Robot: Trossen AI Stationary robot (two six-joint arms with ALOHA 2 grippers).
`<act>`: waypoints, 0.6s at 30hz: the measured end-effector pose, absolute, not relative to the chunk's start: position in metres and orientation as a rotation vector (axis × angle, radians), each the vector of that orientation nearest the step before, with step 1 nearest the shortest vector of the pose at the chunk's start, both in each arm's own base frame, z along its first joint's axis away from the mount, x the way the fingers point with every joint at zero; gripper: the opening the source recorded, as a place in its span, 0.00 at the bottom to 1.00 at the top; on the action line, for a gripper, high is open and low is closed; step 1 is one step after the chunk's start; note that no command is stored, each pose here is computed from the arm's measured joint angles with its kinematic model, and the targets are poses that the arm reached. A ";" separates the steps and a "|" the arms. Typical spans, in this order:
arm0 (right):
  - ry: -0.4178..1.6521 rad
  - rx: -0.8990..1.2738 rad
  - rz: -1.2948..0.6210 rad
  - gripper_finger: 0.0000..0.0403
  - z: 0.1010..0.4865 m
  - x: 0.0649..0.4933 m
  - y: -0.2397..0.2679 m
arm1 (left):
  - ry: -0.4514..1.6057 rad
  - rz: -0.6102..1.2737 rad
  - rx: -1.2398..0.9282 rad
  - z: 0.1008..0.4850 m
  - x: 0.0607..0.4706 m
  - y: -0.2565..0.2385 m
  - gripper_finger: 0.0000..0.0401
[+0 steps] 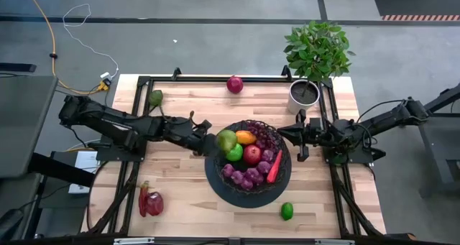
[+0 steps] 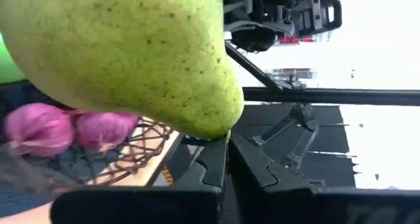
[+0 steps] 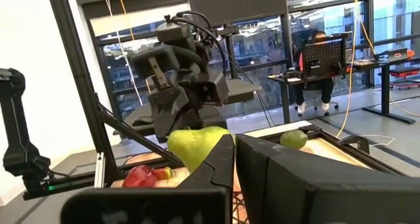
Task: Build produce basket
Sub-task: Put the green pear into the basket
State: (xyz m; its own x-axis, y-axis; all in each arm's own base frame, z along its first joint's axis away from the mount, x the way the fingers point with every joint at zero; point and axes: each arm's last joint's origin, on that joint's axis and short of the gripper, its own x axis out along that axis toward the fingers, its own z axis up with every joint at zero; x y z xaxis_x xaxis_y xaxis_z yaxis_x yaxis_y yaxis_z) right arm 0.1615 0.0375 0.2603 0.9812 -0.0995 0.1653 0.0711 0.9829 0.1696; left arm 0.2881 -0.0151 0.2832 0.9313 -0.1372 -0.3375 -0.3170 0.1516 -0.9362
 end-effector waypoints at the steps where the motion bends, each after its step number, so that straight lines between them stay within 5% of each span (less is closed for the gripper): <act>1: -0.171 0.163 -0.086 0.00 0.260 0.162 0.037 | 0.388 0.128 -1.439 0.280 0.292 -0.014 0.00; 18: -0.143 0.162 -0.087 0.00 0.257 0.162 0.038 | 0.524 0.194 -1.518 0.237 0.319 -0.007 0.00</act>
State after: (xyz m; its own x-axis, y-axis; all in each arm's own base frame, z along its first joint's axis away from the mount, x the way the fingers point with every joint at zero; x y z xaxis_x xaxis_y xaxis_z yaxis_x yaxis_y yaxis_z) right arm 0.1621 0.0377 0.2571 0.9861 -0.0977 0.1342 0.0747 0.9832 0.1667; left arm 0.3189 -0.0069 0.2368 0.8751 -0.1985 -0.4414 -0.4381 0.0628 -0.8967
